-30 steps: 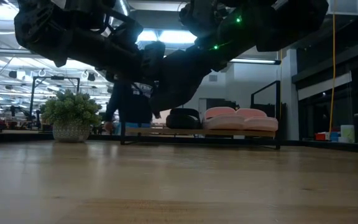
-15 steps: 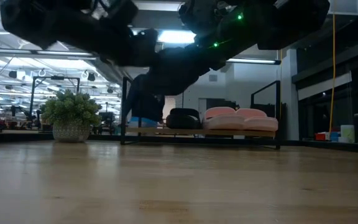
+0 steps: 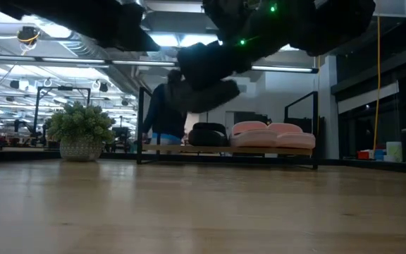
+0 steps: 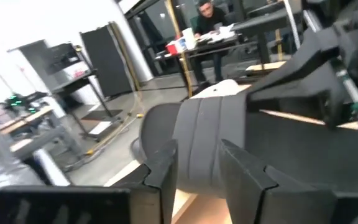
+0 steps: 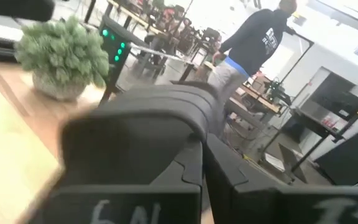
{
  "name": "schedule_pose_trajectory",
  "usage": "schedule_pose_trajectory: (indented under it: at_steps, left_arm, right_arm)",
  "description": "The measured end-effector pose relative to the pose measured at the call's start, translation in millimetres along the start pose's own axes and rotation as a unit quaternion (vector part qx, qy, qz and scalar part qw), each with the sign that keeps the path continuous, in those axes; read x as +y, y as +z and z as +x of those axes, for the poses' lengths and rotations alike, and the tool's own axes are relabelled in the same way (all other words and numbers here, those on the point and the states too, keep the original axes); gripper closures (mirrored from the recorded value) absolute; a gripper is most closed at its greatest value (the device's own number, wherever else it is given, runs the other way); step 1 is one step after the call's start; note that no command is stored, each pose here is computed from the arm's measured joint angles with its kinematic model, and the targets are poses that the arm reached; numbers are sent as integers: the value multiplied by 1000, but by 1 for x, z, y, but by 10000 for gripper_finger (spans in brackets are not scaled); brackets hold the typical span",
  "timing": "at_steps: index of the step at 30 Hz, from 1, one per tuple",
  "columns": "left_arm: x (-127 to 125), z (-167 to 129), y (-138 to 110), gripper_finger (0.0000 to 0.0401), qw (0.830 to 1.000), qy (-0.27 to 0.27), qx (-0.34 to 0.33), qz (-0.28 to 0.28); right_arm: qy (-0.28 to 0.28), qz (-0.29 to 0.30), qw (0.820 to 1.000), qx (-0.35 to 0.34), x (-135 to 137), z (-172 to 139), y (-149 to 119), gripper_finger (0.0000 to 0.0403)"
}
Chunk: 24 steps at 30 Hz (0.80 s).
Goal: Pick and place slides into the shelf
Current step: Put the black slides on the shelf
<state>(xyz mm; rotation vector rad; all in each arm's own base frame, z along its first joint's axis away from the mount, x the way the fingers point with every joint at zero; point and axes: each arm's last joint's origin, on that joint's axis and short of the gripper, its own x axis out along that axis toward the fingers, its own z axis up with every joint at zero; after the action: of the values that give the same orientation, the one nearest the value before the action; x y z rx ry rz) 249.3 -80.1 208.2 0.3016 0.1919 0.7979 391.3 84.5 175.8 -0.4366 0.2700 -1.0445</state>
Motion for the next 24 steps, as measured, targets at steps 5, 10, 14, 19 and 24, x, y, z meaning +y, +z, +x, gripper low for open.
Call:
schedule_pose_trajectory:
  at_steps: [5,10,14,19,24]
  left_arm:
    - [1,-19,1,340,1000,6,3,11]
    - [1,-36,1,395,1000,-3,0,22]
    - [3,-47,-1,397,999,3,0,32]
    - [8,-57,-4,396,999,0,-1,36]
    - [11,-64,-8,400,999,4,-4,42]
  right_arm:
    - [8,15,1000,-22,-4,2,9,397]
    - [4,40,998,-44,-13,16,16,397]
    - [-14,46,998,-41,-19,30,15,397]
    - [-33,58,997,-39,-26,50,20,397]
    - [-34,82,994,-61,-33,71,46,399]
